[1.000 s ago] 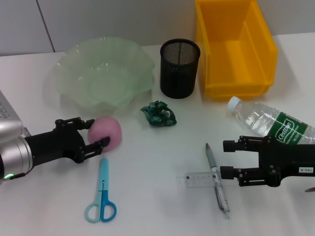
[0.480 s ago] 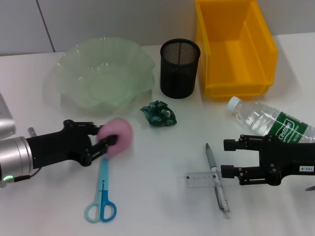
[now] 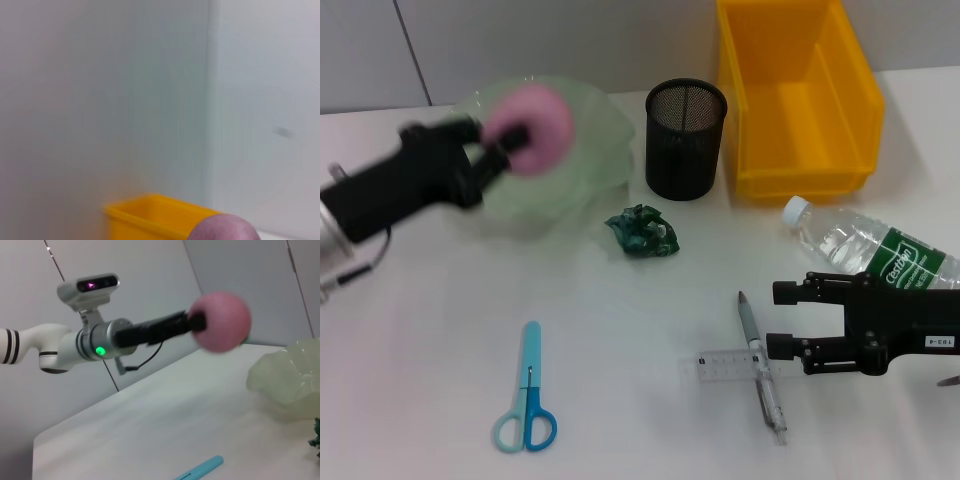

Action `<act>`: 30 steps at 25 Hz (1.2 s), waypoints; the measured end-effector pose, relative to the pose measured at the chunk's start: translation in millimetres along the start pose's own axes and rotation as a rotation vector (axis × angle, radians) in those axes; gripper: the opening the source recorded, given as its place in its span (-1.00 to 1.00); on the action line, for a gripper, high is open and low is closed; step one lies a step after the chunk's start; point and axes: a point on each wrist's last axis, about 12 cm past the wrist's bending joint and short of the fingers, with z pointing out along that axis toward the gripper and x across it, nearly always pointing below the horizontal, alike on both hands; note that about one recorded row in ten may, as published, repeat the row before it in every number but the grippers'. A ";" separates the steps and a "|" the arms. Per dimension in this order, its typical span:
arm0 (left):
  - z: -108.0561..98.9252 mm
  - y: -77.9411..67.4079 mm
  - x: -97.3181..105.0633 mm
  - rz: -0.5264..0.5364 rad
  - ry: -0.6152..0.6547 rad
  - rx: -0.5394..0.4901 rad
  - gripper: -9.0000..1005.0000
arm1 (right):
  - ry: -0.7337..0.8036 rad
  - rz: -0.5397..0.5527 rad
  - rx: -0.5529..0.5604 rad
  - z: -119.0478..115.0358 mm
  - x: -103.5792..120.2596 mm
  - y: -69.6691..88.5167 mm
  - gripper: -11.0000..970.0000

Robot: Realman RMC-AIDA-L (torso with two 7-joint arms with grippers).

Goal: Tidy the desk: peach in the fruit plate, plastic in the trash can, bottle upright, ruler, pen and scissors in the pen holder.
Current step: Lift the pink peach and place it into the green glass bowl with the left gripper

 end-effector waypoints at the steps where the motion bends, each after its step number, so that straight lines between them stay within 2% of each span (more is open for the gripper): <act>1: 0.0 0.0 0.0 0.000 0.000 0.000 -0.54 | 0.000 -0.001 0.000 0.1 0.0 0.0 0.53; 2: 7.9 14.2 -1.2 -0.011 -0.003 -0.117 -0.56 | 0.000 -0.001 -0.001 0.2 0.0 0.1 0.53; 7: 32.5 37.1 6.0 -0.023 0.101 -0.290 -0.65 | 0.001 -0.002 -0.005 1.3 0.2 0.5 0.52; 10: 48.2 42.4 11.4 -0.017 0.187 -0.335 -0.67 | 0.000 -0.002 -0.006 1.7 -0.2 0.5 0.52; 13: 56.5 40.2 15.5 0.005 0.241 -0.327 -0.69 | 0.001 -0.002 -0.008 2.4 -0.9 0.2 0.52; 18: 59.2 38.8 18.2 0.012 0.262 -0.330 -0.74 | 0.001 -0.002 -0.010 2.9 -1.8 -0.1 0.51; 24: 61.3 39.4 18.5 0.015 0.275 -0.338 -0.42 | 0.001 -0.003 -0.013 4.1 -2.1 0.0 0.50; 28: 61.7 39.9 18.2 0.016 0.276 -0.342 0.06 | 0.000 -0.002 -0.016 5.5 -2.3 0.2 0.49; 30: 62.3 40.3 17.3 0.019 0.274 -0.341 0.21 | 0.000 -0.003 -0.017 6.0 -2.3 0.3 0.49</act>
